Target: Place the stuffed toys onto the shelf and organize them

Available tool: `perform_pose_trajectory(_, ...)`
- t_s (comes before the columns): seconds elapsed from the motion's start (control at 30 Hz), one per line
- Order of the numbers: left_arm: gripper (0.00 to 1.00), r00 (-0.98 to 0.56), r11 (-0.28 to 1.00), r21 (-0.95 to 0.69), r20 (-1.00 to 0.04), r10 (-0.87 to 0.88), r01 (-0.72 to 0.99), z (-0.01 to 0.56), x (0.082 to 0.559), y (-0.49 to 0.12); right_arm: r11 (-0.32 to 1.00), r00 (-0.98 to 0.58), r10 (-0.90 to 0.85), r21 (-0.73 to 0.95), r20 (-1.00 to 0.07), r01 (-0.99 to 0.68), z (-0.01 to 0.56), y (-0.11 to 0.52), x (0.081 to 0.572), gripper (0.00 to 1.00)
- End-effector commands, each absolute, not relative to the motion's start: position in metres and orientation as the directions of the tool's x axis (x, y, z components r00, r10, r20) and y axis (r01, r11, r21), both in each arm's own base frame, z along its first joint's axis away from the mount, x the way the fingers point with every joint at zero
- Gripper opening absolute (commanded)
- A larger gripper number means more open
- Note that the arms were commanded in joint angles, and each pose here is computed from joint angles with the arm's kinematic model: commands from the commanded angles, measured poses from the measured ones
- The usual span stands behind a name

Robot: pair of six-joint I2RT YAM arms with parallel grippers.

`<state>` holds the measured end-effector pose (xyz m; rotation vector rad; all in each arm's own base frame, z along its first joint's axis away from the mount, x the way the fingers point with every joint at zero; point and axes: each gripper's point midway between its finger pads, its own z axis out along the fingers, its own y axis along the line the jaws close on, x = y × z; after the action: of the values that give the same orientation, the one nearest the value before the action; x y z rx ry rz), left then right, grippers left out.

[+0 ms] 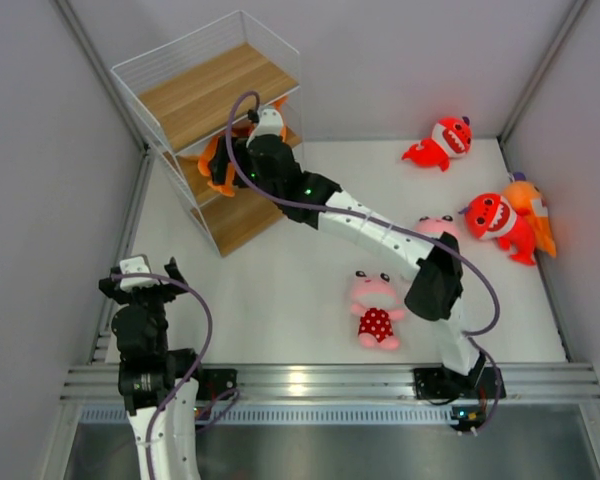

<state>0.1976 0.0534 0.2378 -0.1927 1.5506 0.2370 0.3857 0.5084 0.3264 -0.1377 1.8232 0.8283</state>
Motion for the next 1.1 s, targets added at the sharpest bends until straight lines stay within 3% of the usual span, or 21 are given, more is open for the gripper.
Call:
perform_pose_trajectory(0.0, 0.99, 0.065, 0.966, 0.022, -0.997, 0.040, -0.257, 0.251, 0.199, 0.051, 0.698, -0.265, 0.385, 0.467, -0.884, -0.543, 0.446, 0.462, 0.343, 0.93)
perform_pose_trajectory(0.17, 0.99, 0.064, 0.968, 0.026, -0.997, 0.043, -0.251, 0.251, 0.200, 0.050, 0.758, -0.265, 0.225, 0.339, -0.938, -0.558, 0.425, 0.412, 0.312, 0.99)
perform_pose_trajectory(0.37, 0.99, 0.064, 0.970, 0.030, -0.997, 0.046, -0.239, 0.251, 0.200, 0.048, 0.826, -0.329, 0.050, 0.225, -0.943, -0.517, 0.373, 0.312, 0.285, 0.99)
perform_pose_trajectory(0.57, 0.99, 0.061, 0.971, 0.033, -0.997, 0.049, -0.236, 0.250, 0.201, 0.048, 0.944, -0.470, 0.094, 0.228, -0.877, -0.237, 0.305, 0.175, 0.297, 0.99)
perform_pose_trajectory(0.7, 0.99, 0.056, 0.971, 0.035, -0.997, 0.050, -0.235, 0.248, 0.201, 0.048, 0.974, -0.479, 0.182, 0.223, -0.859, -0.030, 0.282, 0.084, 0.320, 1.00)
perform_pose_trajectory(0.9, 0.99, 0.049, 0.975, 0.045, -0.997, 0.056, -0.216, 0.244, 0.204, 0.045, 0.927, -0.517, 0.375, 0.290, -0.770, 0.239, 0.254, -0.027, 0.372, 0.99)
perform_pose_trajectory(1.07, 0.99, 0.043, 0.978, 0.049, -0.997, 0.059, -0.201, 0.242, 0.205, 0.042, 0.844, -0.461, 0.385, 0.102, -0.800, 0.527, 0.245, -0.129, 0.410, 0.99)
